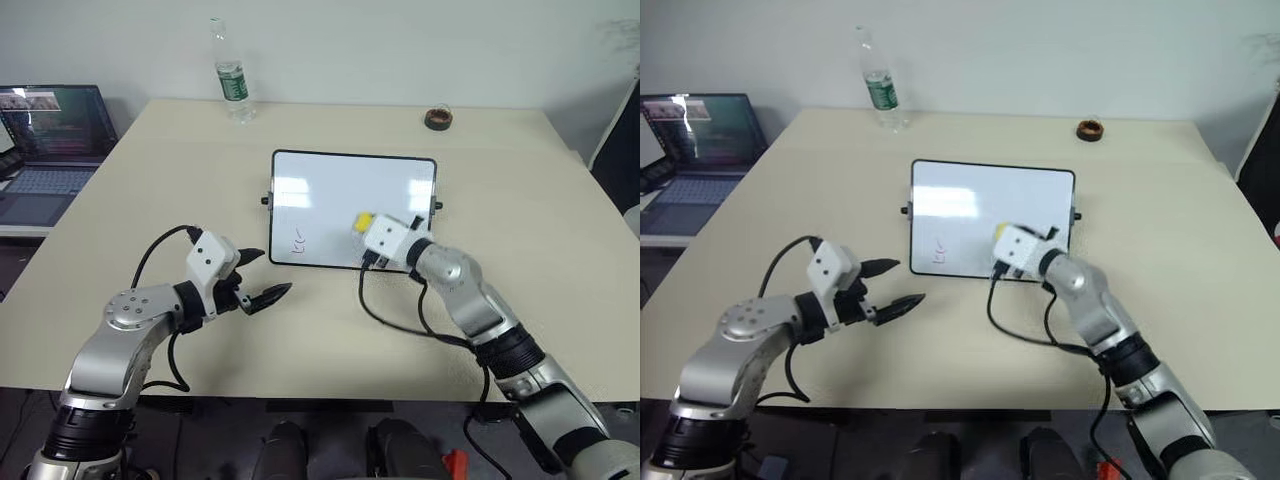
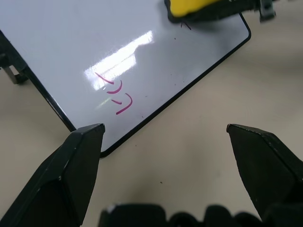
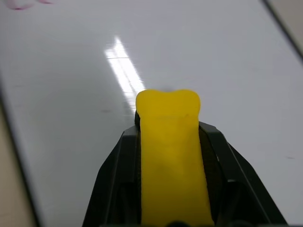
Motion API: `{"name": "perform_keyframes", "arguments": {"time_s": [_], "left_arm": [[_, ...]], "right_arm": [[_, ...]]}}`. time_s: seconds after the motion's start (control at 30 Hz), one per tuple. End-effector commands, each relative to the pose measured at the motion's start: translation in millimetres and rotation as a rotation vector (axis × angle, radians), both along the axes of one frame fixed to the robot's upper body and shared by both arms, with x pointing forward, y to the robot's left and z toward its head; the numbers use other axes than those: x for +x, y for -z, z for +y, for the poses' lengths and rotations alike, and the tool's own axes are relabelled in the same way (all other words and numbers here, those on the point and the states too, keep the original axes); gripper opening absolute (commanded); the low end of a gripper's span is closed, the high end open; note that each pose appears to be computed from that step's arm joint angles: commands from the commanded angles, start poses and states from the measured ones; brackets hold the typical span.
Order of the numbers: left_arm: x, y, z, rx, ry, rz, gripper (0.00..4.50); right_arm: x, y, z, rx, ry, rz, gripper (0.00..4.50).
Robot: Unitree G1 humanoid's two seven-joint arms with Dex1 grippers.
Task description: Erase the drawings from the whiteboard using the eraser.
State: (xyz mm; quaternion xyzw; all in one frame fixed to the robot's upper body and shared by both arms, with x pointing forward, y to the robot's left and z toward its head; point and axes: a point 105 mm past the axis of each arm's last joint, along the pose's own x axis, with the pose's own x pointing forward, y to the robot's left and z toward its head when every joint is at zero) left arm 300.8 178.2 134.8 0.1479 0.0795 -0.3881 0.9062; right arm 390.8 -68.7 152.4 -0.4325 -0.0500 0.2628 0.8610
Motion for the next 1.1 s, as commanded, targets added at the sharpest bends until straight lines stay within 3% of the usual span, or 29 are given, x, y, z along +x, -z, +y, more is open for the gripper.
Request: {"name": "perform_keyframes", "arguments": {"time_s": [0.03, 0.27, 0.37, 0.53, 0.63, 0.9, 1.03, 1.1], "left_arm": [[1, -8, -3, -0.004, 0.014, -0.038, 4.5], [1, -5, -1, -0.005, 0.013, -0.036, 4.5], [1, -4, -1, -0.006, 0.016, -0.036, 4.5], [2, -3, 0, -0.007, 0.018, -0.035, 4.5], [2, -2, 0, -0.007, 0.02, -0.033, 4.5], [2, 0, 1, -0.008, 0.019, -0.035, 4.5], [1, 1, 2, -0.007, 0.017, -0.034, 4.5], [2, 1, 2, -0.007, 0.019, -0.034, 4.5]], "right_arm": [[5, 12, -23, -0.036, 0.078, 0.041, 1.22], [-18, 44, -28, -0.148, -0.025, 0.211, 1.22], [-21, 43, -26, -0.152, -0.045, 0.219, 1.22], [-2, 4, -21, -0.078, 0.027, 0.006, 1.22], [0, -6, -10, -0.023, 0.013, -0.033, 1.22], [-20, 53, -15, -0.186, -0.054, 0.21, 1.22], [-26, 56, -17, -0.2, -0.073, 0.244, 1.22], [-19, 42, -15, -0.165, -0.05, 0.181, 1.22]]}}
